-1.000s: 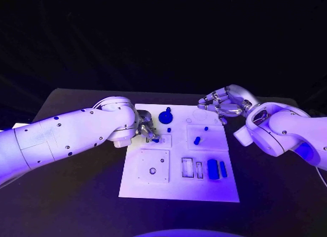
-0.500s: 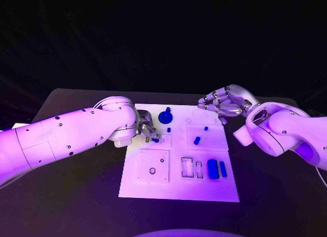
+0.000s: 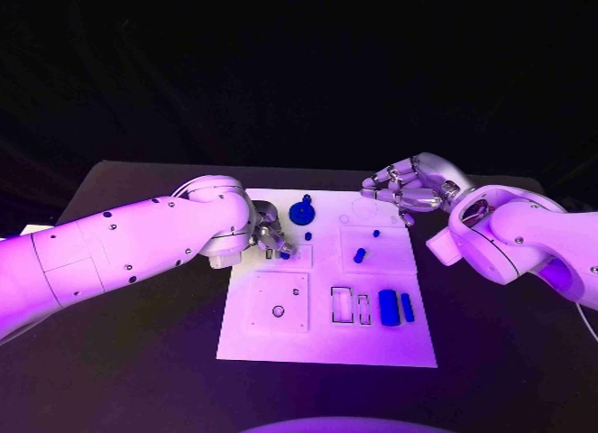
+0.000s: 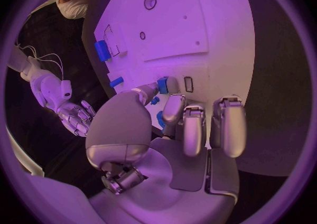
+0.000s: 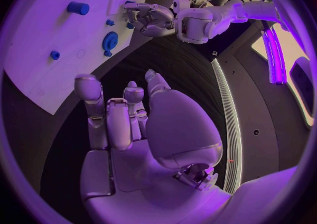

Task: Assemble the parts on the task board

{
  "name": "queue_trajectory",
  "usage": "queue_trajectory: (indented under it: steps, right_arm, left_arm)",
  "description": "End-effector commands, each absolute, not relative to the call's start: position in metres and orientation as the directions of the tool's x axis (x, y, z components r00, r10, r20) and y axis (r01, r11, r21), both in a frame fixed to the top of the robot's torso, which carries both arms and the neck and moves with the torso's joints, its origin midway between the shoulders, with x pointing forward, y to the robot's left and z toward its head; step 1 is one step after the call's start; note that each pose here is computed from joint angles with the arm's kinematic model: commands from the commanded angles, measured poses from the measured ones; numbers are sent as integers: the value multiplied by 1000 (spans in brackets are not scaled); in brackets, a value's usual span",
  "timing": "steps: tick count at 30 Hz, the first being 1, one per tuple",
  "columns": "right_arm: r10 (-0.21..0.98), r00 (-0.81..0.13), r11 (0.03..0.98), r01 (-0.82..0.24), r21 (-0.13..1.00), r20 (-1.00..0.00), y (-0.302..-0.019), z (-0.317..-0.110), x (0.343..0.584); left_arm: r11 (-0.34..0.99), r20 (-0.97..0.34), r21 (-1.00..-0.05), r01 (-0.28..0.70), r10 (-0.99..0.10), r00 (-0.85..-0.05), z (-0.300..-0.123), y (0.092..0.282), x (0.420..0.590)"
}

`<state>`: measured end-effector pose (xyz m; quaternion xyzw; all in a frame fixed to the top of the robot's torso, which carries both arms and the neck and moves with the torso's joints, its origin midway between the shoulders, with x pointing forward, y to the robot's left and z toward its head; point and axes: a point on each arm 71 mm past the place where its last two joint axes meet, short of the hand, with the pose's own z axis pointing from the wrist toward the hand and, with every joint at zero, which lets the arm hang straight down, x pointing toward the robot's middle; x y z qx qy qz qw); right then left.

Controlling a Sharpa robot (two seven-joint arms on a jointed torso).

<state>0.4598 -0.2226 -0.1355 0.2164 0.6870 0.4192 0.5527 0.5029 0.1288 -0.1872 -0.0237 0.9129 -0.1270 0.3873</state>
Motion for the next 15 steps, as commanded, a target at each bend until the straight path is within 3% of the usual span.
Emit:
queue_trajectory:
  steps: [1,15]
  right_arm:
    - [753,-301,560,-172,810,-585,-222,-136,459]
    - [753,-302,560,-173,810,-585,-221,-136,459]
  left_arm:
    - [968,-696,-243,58,-132,-706,-189,128,502]
    - [969,-702,-245,42,-147,-697,-189,130,506]
